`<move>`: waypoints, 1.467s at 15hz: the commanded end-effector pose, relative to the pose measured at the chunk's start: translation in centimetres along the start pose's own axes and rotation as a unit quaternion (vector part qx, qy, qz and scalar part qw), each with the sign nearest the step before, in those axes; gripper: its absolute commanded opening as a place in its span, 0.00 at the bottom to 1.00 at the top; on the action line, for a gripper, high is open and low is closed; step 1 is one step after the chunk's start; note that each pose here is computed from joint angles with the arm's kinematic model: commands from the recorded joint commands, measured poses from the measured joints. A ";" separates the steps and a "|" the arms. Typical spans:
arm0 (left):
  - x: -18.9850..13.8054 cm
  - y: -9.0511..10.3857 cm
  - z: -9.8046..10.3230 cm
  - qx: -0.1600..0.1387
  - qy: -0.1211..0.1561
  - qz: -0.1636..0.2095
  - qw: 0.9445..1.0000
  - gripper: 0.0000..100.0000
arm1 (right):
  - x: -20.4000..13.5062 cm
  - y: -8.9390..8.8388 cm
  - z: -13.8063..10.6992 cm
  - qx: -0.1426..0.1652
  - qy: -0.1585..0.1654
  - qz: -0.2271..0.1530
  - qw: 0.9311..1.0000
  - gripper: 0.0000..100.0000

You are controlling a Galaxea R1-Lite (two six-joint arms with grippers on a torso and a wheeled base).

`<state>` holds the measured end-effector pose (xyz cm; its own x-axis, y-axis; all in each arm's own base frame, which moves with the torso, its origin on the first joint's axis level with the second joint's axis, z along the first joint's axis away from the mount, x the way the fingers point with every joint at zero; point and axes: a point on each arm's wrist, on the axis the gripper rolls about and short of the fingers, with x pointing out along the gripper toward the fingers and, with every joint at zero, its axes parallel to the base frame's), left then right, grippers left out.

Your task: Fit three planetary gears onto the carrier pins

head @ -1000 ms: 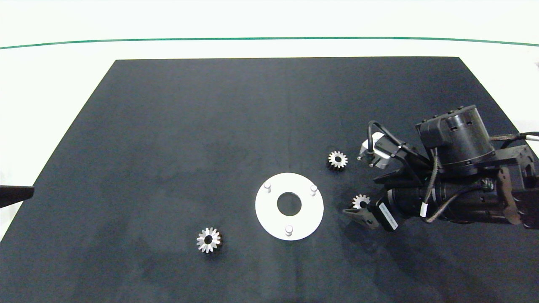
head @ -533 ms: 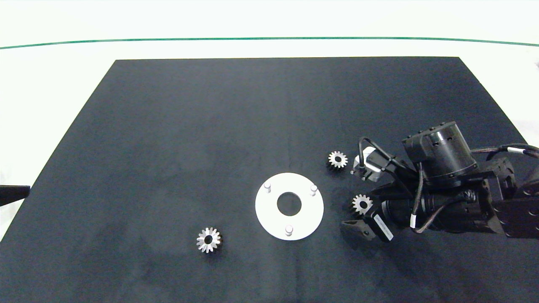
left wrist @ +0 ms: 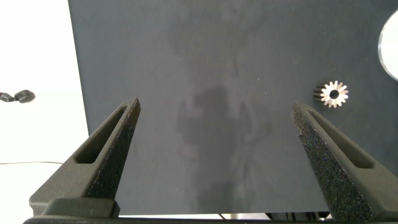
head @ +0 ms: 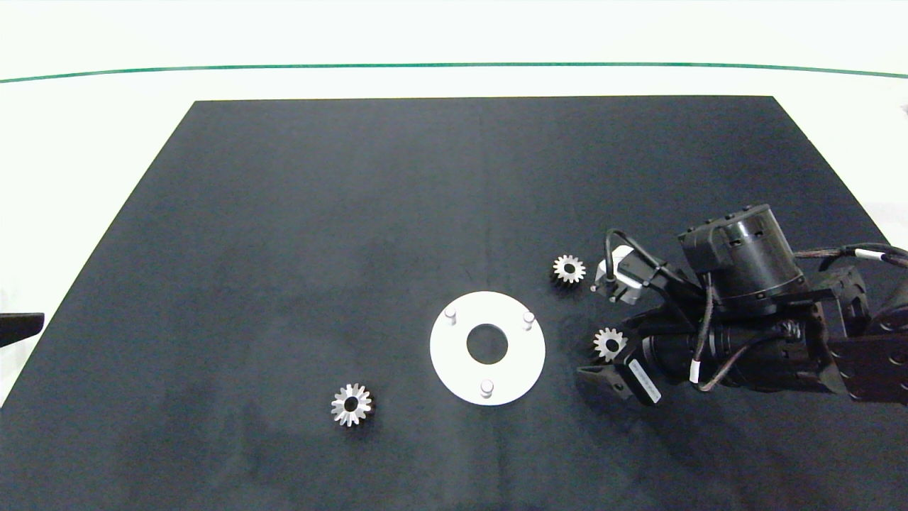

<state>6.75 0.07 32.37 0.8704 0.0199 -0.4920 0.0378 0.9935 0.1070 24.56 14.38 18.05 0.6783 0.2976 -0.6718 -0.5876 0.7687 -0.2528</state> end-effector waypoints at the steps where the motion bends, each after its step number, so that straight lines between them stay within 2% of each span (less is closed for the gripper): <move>1: -0.2 0.0 -0.1 0.002 -0.002 -0.001 1.000 1.00 | -0.1 -0.3 -0.1 0.004 0.000 -0.003 1.000 0.84; 8: -0.5 0.0 -0.2 0.002 -0.006 0.000 1.000 1.00 | 0.2 -0.3 -0.1 0.005 0.002 0.000 1.000 0.70; 18: -0.7 0.0 -0.3 0.002 -0.010 0.000 1.000 1.00 | 0.5 -0.2 -0.2 0.004 -0.010 -0.005 1.000 0.49; 22: -0.7 0.0 -0.3 0.002 -0.010 0.000 1.000 1.00 | 0.7 -0.1 -0.5 0.003 -0.003 -0.003 1.000 0.42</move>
<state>6.04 0.04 32.53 0.8813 0.0173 -0.4723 0.0392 0.9932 0.1096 24.89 14.26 17.33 0.6877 0.2988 -0.6616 -0.5787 0.7759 -0.2511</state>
